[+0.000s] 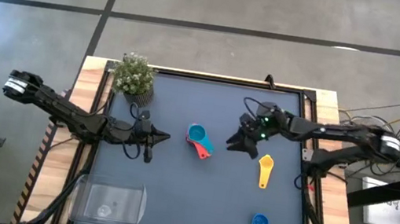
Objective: Nest measuring cups in basket
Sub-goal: Stack the green measuring cup on top of the light blue measuring cup
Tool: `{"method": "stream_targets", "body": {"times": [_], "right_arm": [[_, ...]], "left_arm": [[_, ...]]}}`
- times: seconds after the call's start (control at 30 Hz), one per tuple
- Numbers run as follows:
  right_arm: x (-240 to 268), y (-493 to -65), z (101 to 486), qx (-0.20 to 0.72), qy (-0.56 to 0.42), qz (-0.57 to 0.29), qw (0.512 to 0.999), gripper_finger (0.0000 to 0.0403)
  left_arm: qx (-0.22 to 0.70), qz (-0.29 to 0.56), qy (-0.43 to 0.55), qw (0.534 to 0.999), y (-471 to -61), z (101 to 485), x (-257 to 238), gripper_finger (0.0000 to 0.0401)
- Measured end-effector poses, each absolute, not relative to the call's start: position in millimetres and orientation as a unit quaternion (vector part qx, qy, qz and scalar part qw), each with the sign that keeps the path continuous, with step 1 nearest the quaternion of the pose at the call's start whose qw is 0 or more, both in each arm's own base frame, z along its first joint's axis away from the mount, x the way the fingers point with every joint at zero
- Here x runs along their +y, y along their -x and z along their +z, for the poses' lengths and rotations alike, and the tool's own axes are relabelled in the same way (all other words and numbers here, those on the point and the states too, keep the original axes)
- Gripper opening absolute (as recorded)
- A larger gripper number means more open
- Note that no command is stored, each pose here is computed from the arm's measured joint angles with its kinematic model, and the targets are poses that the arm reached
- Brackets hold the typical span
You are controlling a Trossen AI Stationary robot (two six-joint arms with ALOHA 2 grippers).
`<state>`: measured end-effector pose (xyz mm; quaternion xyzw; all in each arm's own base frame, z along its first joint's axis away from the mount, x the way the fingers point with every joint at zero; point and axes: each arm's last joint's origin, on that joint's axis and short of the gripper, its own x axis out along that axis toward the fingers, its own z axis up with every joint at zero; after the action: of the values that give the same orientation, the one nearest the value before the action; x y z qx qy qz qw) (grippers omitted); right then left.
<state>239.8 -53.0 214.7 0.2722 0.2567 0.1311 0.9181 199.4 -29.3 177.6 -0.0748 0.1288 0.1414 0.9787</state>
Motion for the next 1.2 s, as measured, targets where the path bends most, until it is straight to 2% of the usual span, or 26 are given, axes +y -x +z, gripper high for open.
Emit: {"method": "stream_targets", "body": {"times": [0.2, 0.33, 0.57, 0.83, 0.93, 1.0, 1.13, 1.2], "right_arm": [[-11, -212, 231, 0.301, -0.162, 0.115, 0.933, 0.0182], [14, -201, 236, 0.311, -0.125, 0.128, 0.933, 0.018], [45, -192, 228, 0.365, -0.089, 0.177, 0.91, 0.0177], [72, -187, 205, 0.452, -0.106, 0.203, 0.862, 0.0166], [70, -188, 207, 0.475, -0.098, 0.154, 0.861, 0.0158], [64, -185, 207, 0.495, -0.07, 0.088, 0.862, 0.0154], [51, -180, 213, 0.48, -0.004, -0.043, 0.876, 0.0148], [40, -178, 216, 0.477, -0.009, -0.083, 0.875, 0.0141]], "left_arm": [[0.13, 0.142, 0.074, 0.979, -199, 177, -29, 0.0], [0.13, 0.142, 0.076, 0.978, -199, 177, -29, 0.0], [0.128, 0.143, 0.084, 0.978, -199, 177, -29, 0.0], [0.128, 0.143, 0.084, 0.978, -199, 177, -29, 0.0], [0.128, 0.143, 0.084, 0.978, -199, 177, -29, 0.0], [0.128, 0.143, 0.084, 0.978, -199, 177, -29, 0.0], [0.127, 0.143, 0.084, 0.978, -199, 178, -29, 0.0], [0.127, 0.143, 0.085, 0.978, -199, 178, -29, 0.0]]}}
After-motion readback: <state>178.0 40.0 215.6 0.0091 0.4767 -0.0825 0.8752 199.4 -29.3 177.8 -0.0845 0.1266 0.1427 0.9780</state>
